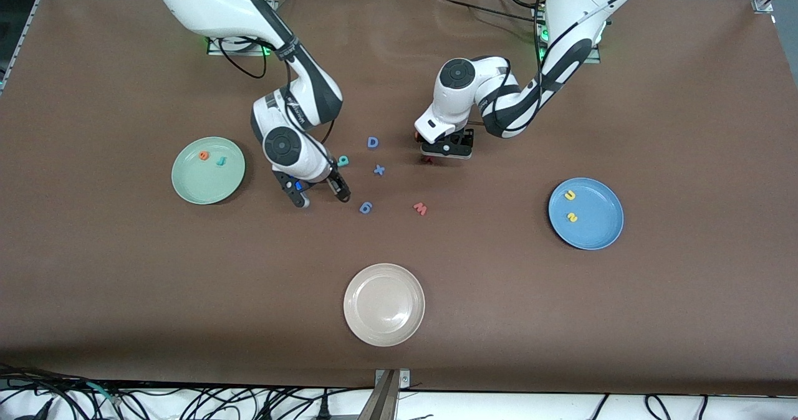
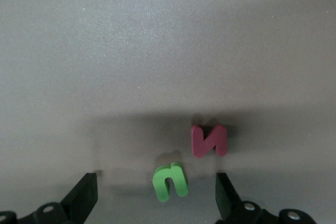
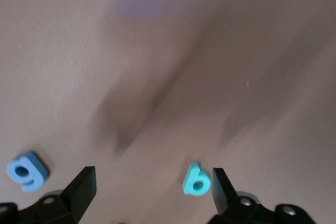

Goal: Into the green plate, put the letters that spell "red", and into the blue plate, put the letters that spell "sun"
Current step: 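Grasp the green n with the left gripper while the right grasps cyan b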

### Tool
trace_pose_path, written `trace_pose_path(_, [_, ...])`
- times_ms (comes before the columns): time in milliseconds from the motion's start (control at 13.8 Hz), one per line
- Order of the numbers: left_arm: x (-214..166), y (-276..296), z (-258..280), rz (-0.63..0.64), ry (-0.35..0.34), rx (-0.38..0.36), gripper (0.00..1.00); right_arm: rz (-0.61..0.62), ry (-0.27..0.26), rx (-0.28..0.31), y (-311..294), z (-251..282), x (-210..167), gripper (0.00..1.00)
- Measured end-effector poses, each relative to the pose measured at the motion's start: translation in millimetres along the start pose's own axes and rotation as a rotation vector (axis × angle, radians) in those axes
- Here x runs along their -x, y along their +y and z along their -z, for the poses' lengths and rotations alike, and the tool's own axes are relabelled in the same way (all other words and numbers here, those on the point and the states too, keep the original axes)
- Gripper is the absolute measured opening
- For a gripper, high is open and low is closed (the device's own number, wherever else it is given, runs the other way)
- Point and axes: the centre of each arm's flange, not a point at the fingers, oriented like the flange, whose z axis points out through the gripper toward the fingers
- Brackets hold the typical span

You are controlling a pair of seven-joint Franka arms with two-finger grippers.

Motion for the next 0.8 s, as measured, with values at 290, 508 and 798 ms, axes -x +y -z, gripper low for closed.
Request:
trace_pose_path(290, [1.0,0.7,-0.6,-0.001,-0.001,0.0,0.86,-0.007,0.002,0.015,0.8,-8.0,16.4,0.74])
trace_pose_path(508, [3.2,0.8,-1.8,-0.003,-0.004,-0.002,0.72,-0.011,0.001,0.044,8.8,-19.4,15.1,0.65])
trace_pose_path(798, [3.4,3.0,1.6,-0.004,0.002,0.004,0.51,-0.012,0.001,0.055,12.1,-23.5,14.7,0.65])
